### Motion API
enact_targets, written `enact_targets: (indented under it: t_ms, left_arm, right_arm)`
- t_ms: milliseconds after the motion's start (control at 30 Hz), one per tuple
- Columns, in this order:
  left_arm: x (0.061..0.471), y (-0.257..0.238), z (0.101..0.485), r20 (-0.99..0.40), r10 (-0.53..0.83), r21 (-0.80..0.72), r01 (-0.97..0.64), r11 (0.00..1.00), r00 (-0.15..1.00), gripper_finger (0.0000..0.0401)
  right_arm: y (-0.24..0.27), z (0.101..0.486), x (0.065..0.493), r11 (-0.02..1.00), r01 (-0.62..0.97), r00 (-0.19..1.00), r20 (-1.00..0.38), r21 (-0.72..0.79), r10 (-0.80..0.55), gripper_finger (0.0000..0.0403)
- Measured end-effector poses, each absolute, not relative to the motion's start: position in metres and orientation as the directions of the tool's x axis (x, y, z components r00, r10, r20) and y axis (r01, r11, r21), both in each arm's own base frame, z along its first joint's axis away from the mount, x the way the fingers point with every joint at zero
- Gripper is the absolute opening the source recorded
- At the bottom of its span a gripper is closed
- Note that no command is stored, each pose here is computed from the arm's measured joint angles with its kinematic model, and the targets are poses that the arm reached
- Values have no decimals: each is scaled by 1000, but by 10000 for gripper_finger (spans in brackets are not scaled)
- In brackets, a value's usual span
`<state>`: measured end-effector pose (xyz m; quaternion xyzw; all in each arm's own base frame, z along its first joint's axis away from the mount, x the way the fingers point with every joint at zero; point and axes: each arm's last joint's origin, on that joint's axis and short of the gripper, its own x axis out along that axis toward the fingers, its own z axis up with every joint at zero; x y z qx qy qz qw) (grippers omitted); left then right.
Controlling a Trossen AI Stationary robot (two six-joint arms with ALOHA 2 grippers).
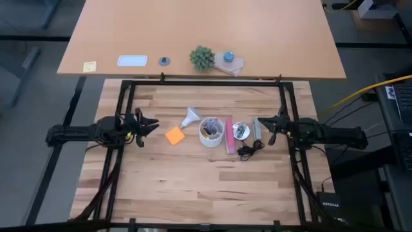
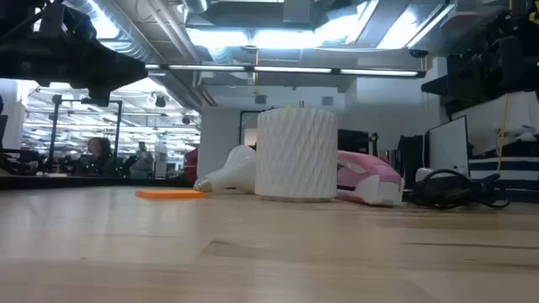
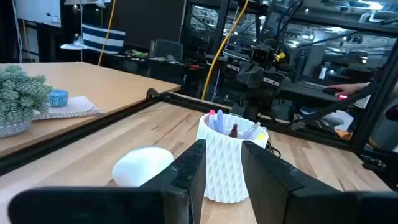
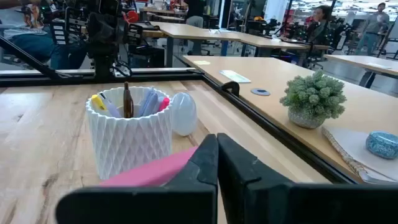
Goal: Screw lightbulb
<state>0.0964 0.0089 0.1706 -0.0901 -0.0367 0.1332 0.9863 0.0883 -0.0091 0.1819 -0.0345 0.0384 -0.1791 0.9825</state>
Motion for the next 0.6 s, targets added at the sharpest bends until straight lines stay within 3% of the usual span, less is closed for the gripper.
enact_targets:
  t_ms: [600]
  left_arm:
    - [96, 9, 171, 49, 270, -188, -256, 948, 962, 93]
  right_arm:
    - [-9, 180, 88, 934, 347, 932, -83, -84, -354, 3]
